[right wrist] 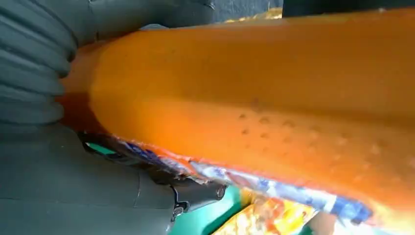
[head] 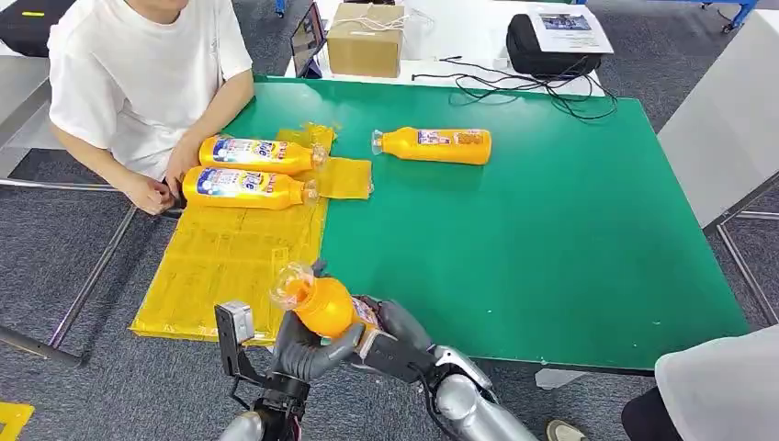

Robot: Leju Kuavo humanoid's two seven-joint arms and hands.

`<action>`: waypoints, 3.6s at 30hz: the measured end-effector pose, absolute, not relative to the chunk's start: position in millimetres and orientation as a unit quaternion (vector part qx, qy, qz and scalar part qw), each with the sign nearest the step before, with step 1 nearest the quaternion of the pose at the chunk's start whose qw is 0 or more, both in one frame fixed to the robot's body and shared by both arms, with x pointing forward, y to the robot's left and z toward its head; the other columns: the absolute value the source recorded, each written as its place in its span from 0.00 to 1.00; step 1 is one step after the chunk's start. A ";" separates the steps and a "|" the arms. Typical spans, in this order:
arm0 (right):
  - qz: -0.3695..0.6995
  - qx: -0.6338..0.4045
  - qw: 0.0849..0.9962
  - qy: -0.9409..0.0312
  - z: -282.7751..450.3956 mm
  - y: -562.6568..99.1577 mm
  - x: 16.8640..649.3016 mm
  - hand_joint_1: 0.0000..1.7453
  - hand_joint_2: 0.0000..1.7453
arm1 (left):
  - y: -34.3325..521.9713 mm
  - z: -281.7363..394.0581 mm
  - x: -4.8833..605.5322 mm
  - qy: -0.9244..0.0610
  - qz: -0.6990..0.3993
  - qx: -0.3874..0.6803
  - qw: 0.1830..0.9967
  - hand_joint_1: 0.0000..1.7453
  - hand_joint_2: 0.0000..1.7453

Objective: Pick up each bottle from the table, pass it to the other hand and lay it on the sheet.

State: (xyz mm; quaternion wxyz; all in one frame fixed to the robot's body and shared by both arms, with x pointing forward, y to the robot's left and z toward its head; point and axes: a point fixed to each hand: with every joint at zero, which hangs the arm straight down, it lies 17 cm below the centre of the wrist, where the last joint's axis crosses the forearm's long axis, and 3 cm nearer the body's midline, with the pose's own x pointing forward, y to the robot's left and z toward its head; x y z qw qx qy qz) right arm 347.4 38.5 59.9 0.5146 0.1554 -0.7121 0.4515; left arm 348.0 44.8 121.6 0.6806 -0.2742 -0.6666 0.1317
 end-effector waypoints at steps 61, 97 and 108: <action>0.076 0.092 0.413 -0.903 260.8 -52.5 382.3 0.00 0.00 | 119.9 155.1 483.7 -0.773 -0.280 0.284 0.493 1.00 1.00; -0.013 0.107 0.471 -0.875 226.8 -78.1 379.8 0.00 0.00 | 228.0 -16.2 511.6 -0.517 -0.514 0.263 0.631 0.00 1.00; -0.022 0.116 0.481 -0.869 218.7 -76.3 385.2 0.00 0.00 | 226.3 -26.0 493.3 -0.531 -0.492 0.145 0.675 0.00 1.00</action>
